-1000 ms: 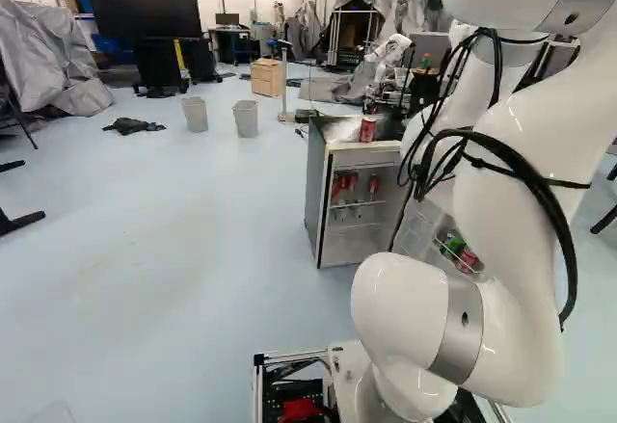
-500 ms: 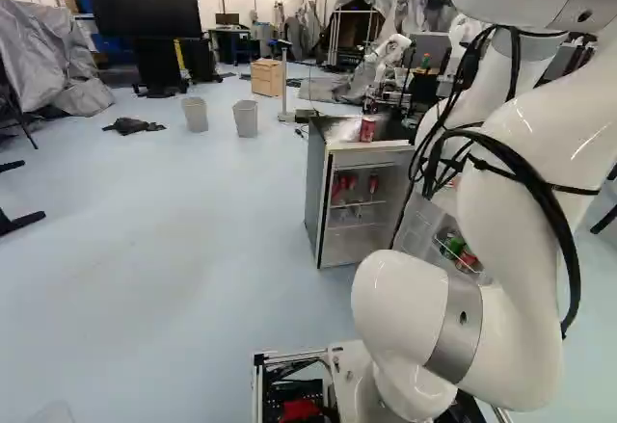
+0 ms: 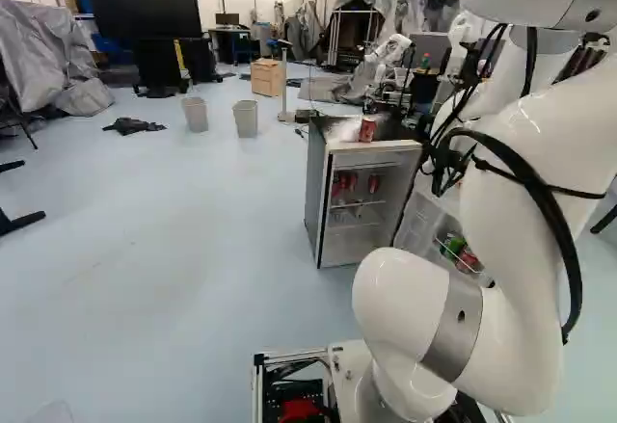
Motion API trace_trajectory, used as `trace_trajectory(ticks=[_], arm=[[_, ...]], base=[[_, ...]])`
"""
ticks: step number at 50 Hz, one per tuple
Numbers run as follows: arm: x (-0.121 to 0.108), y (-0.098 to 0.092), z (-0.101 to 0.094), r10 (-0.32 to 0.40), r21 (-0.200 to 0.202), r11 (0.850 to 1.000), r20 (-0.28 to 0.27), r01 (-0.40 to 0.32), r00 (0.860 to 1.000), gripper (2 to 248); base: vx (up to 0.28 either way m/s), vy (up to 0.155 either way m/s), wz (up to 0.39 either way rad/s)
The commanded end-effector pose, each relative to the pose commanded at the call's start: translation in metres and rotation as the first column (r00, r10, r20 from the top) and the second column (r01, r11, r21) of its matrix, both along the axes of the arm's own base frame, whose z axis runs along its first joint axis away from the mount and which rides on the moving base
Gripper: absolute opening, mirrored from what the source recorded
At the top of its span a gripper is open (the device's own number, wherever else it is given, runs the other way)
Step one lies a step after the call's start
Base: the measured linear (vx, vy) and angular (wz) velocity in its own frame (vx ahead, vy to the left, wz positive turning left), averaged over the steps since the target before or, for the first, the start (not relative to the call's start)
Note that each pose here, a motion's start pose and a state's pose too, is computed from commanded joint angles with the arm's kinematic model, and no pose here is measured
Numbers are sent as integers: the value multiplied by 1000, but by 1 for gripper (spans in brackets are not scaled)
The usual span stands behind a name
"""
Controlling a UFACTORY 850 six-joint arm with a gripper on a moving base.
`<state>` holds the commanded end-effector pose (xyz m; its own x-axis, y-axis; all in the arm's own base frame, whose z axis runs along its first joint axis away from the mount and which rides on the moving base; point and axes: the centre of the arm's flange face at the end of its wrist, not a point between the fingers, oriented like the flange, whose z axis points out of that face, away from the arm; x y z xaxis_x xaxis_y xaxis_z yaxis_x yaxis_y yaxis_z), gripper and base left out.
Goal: Grab a drink from the fridge
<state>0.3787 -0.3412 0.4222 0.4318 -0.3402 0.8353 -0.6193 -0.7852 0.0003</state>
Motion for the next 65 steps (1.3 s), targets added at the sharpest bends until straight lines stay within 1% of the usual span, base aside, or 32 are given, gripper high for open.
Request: trace_trajectory(ticks=[8, 21, 35, 42, 51, 58, 65], arm=[[-2, -12, 6, -36, 15, 999, -9, 36, 999, 247], [-5, -32, 17, -92, 29, 995, -5, 92, 996, 247], [-7, -55, 29, -170, 61, 984, 9, 169, 985, 247], [-9, -66, 35, -213, 85, 974, 14, 211, 977, 247], [-10, -79, 42, -266, 122, 957, 18, 262, 964, 247], [-11, -90, 47, -305, 155, 942, 16, 299, 952, 247], [-10, -100, 46, -341, 196, 922, 4, 334, 940, 247]], base=[[0, 0, 0], [0, 0, 0], [0, 0, 0], [0, 0, 0], [0, 0, 0], [0, 0, 0], [0, 0, 0]])
